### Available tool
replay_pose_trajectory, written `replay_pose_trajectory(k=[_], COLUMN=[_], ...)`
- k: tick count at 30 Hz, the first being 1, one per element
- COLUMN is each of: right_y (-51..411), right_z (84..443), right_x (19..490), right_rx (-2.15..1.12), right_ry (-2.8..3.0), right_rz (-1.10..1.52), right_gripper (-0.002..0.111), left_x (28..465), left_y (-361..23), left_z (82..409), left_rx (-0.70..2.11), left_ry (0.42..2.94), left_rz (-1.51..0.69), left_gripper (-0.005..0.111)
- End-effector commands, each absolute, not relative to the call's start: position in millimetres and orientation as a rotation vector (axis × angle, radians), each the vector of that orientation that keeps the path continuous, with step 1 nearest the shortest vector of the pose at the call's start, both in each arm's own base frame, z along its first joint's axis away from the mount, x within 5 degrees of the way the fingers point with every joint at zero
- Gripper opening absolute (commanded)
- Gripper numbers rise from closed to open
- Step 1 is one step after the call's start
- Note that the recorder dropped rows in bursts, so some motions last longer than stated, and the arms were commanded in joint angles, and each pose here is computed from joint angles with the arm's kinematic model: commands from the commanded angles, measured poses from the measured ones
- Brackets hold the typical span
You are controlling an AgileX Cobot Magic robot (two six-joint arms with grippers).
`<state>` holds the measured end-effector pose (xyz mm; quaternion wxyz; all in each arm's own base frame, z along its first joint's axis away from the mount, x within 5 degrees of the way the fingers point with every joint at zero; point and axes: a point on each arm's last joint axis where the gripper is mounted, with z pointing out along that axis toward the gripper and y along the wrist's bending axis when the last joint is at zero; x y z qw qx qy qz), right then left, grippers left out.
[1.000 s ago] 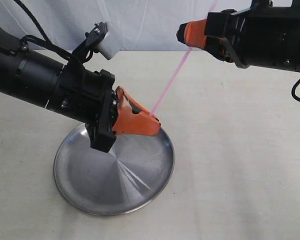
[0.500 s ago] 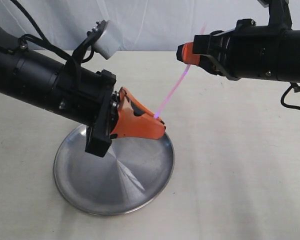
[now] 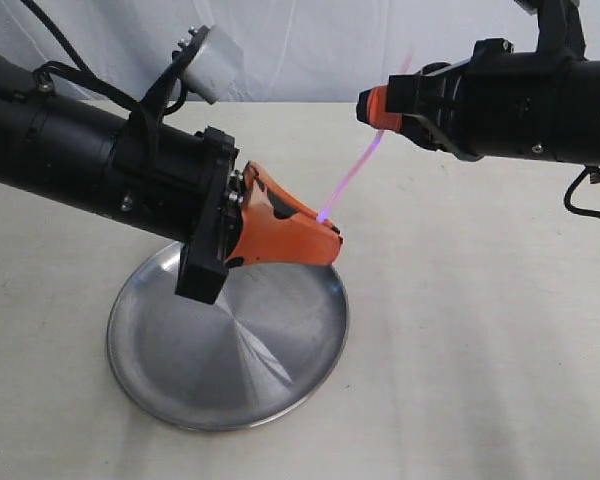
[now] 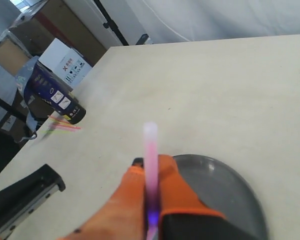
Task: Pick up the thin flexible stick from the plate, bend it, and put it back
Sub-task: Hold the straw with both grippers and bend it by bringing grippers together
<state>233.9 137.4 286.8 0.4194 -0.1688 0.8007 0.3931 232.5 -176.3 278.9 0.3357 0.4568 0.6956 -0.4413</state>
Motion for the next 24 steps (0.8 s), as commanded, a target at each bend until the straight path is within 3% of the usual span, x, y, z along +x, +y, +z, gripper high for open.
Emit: replay_pose_trajectory(k=[1,24], right_y=[144,172], right_z=[282,279], right_x=[226,211], right_rx=[-0.567,-0.653], right_ry=[2.012,2.012], right_rz=[0.997,0.948], right_gripper=[-0.001,-0.001], left_x=[238,251], left_y=[-178,-175], left_z=[290,289], left_rx=[1.076,0.967], left_ry=[1.761,1.791], left_rz=[-1.163,-1.034], left_gripper=[0.0,0.0])
